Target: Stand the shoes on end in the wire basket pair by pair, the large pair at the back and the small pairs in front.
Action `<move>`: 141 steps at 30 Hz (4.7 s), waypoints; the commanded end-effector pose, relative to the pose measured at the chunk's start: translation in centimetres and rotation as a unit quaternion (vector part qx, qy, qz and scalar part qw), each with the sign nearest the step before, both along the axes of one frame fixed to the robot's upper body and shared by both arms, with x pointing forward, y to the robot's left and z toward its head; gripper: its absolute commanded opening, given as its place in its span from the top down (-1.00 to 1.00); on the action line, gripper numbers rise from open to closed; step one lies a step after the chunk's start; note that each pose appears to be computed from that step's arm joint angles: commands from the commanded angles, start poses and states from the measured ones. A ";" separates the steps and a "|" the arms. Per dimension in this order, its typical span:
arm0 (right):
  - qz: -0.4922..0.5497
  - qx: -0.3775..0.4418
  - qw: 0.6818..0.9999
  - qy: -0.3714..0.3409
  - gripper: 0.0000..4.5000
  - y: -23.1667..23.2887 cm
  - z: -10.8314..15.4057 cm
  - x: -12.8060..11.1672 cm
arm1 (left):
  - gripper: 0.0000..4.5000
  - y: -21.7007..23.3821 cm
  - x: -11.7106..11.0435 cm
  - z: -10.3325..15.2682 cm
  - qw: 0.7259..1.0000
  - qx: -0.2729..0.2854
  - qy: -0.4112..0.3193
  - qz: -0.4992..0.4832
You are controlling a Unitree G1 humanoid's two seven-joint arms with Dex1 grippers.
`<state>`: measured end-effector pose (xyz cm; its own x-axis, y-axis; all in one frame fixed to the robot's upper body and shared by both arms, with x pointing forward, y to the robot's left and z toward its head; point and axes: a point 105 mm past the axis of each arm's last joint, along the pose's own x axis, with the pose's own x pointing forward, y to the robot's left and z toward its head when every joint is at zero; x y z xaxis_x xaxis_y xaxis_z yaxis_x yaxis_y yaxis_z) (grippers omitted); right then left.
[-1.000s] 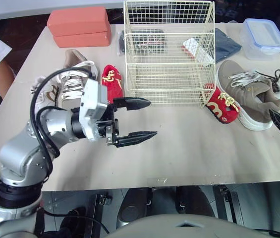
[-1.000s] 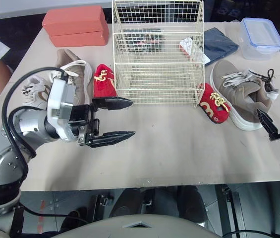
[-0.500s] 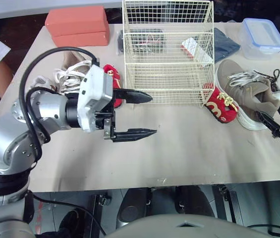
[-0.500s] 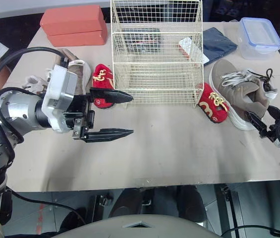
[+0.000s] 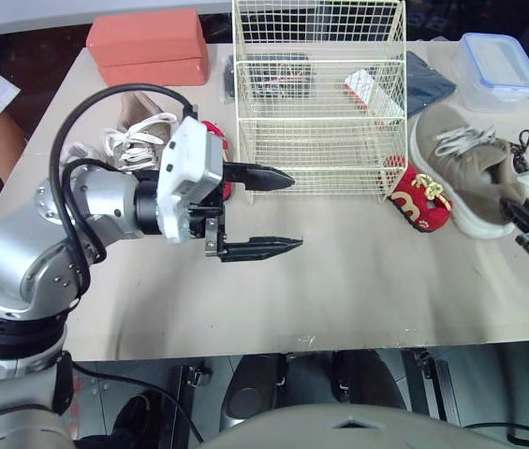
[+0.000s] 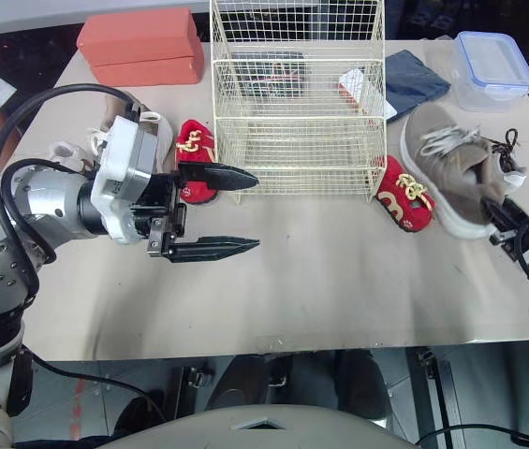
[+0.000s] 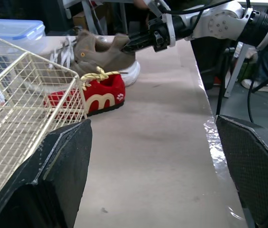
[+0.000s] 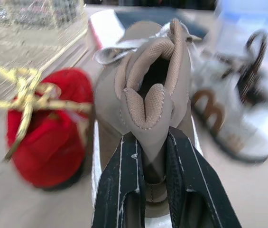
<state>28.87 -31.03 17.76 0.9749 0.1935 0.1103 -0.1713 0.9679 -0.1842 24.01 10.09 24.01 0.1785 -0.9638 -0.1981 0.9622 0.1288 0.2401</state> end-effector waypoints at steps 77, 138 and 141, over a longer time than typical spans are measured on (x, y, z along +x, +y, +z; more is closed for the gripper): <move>0.372 -0.052 0.916 -0.142 -1.00 13.0 11.4 -4.3 | 0.52 -1.6 5.6 7.9 0.979 -0.190 0.063 -0.024; 0.176 0.288 0.897 -0.285 1.00 14.1 25.7 0.4 | -0.99 4.2 5.9 8.9 0.983 -0.149 -0.044 0.094; 0.135 0.292 0.891 -0.320 1.00 13.7 27.0 2.6 | -0.99 4.6 6.4 9.2 0.981 -0.139 -0.066 0.116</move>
